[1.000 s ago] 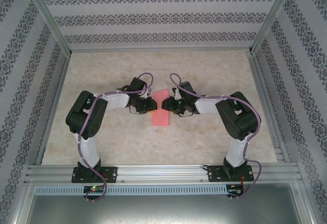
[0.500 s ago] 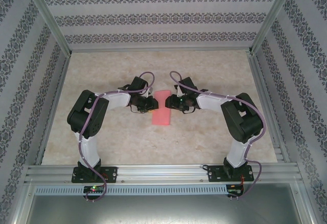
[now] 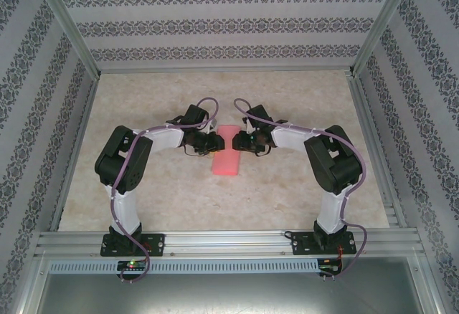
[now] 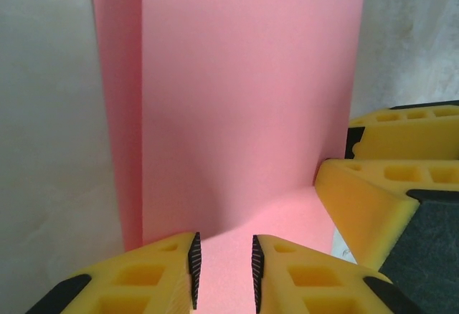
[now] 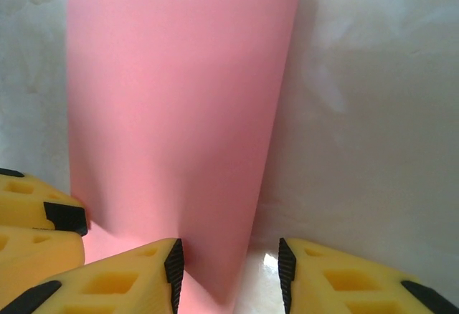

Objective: Fold a paper plane with a square sheet of paper (pick it up from the middle)
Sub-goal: Fold the square sheet of paper in half at the center of the table, then hold the square sheet of paper at the center of the table, then fold the square sheet of paper in half at the center of the table.

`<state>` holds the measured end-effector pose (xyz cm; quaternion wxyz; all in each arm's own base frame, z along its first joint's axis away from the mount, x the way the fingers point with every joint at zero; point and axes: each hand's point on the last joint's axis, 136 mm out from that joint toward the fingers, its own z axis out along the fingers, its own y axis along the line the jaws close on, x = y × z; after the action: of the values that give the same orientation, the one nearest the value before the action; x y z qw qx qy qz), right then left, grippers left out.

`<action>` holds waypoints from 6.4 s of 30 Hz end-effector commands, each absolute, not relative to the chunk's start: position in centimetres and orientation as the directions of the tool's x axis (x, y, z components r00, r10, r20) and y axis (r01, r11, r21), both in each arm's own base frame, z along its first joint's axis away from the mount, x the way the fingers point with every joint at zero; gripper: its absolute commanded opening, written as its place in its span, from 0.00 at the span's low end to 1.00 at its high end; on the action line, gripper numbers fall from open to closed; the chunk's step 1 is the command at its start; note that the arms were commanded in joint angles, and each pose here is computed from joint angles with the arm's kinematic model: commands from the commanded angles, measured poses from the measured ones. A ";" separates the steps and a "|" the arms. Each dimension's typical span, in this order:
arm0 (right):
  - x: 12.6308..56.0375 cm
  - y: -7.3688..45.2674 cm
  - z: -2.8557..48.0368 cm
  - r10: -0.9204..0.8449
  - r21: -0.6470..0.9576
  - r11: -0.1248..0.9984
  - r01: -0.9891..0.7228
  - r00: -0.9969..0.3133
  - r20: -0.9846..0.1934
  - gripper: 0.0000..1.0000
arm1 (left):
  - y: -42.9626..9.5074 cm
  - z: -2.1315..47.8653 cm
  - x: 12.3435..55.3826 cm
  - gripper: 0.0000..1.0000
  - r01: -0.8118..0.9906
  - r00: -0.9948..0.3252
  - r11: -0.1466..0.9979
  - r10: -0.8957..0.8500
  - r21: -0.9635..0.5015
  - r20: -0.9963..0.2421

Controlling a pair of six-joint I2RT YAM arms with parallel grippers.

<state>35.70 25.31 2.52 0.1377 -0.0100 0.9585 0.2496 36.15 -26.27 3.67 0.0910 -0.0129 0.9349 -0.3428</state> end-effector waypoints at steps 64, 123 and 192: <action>34.7 26.5 0.2 -0.032 0.307 0.946 -0.107 -0.970 -0.239 0.40 | -23.0 5.6 35.3 0.33 0.051 -0.978 0.831 -0.071 -0.554 -0.197; 34.3 25.9 -0.9 -0.077 0.255 0.958 -0.134 -0.972 -0.222 0.42 | -25.4 3.6 36.1 0.29 0.024 -0.986 0.772 -0.087 -0.635 -0.142; 34.3 27.1 1.2 0.134 0.669 0.743 0.003 -0.980 -0.145 0.19 | -20.3 -5.4 32.3 0.24 0.041 -0.999 0.953 0.034 -0.299 -0.030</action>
<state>34.64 27.51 2.08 0.1021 0.0460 0.9239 0.3659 35.77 -24.76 1.57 0.0833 0.0296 0.9573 -0.2752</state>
